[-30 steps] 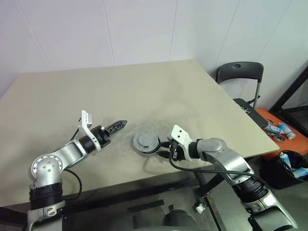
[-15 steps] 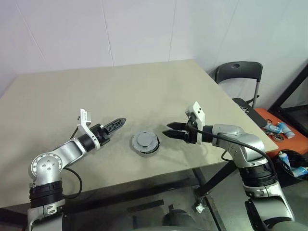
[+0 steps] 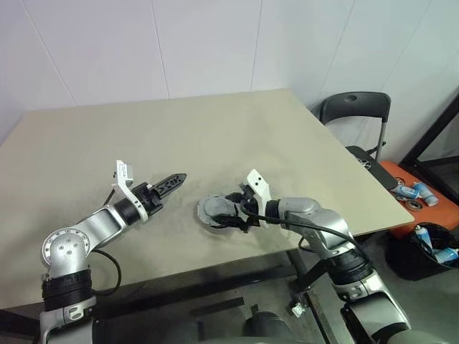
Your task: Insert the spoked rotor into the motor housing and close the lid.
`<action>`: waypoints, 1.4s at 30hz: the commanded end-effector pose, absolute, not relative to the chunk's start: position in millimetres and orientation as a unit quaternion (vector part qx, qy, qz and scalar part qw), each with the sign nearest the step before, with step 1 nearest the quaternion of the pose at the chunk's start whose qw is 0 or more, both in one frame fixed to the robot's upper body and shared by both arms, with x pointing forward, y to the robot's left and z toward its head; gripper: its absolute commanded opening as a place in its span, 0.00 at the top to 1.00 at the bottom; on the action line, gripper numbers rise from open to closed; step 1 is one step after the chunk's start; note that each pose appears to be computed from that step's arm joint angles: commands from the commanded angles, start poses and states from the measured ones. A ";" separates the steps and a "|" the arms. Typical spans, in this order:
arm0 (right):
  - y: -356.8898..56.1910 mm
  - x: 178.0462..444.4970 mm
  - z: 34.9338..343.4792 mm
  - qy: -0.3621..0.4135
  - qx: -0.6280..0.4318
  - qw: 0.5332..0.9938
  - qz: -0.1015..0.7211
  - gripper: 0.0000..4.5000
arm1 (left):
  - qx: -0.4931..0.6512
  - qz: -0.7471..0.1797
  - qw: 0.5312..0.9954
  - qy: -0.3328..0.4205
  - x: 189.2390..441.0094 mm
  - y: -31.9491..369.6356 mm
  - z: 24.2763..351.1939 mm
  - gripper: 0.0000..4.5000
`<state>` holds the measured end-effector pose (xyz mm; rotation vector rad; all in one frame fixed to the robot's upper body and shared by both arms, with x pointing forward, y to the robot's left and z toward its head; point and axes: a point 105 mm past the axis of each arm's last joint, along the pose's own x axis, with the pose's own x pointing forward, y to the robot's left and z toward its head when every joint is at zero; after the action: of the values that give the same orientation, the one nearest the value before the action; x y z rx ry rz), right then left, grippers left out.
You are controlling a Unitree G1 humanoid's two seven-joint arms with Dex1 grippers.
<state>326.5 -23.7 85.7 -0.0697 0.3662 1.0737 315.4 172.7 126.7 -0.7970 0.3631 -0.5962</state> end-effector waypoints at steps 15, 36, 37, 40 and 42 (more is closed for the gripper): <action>-5.7 325.4 86.0 0.135 -0.062 0.845 0.513 0.01 | -0.380 -0.284 0.866 0.156 308.8 170.2 133.4 0.13; -20.9 336.0 74.6 0.140 -0.094 0.854 0.492 0.30 | -0.378 -0.279 0.869 0.153 310.5 172.4 132.7 0.13; -21.1 335.9 76.5 0.139 -0.091 0.854 0.494 0.30 | -0.379 -0.280 0.869 0.153 310.8 171.8 132.7 0.13; -20.3 335.7 86.5 0.136 -0.072 0.854 0.498 0.30 | -0.379 -0.282 0.868 0.152 312.3 170.3 133.1 0.13; -19.4 335.5 96.1 0.133 -0.047 0.853 0.502 0.30 | -0.379 -0.282 0.868 0.152 313.2 170.0 133.2 0.13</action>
<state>329.9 -19.2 70.5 -0.1280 0.3469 1.0535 310.3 172.8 122.4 -0.7995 0.3592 -0.5624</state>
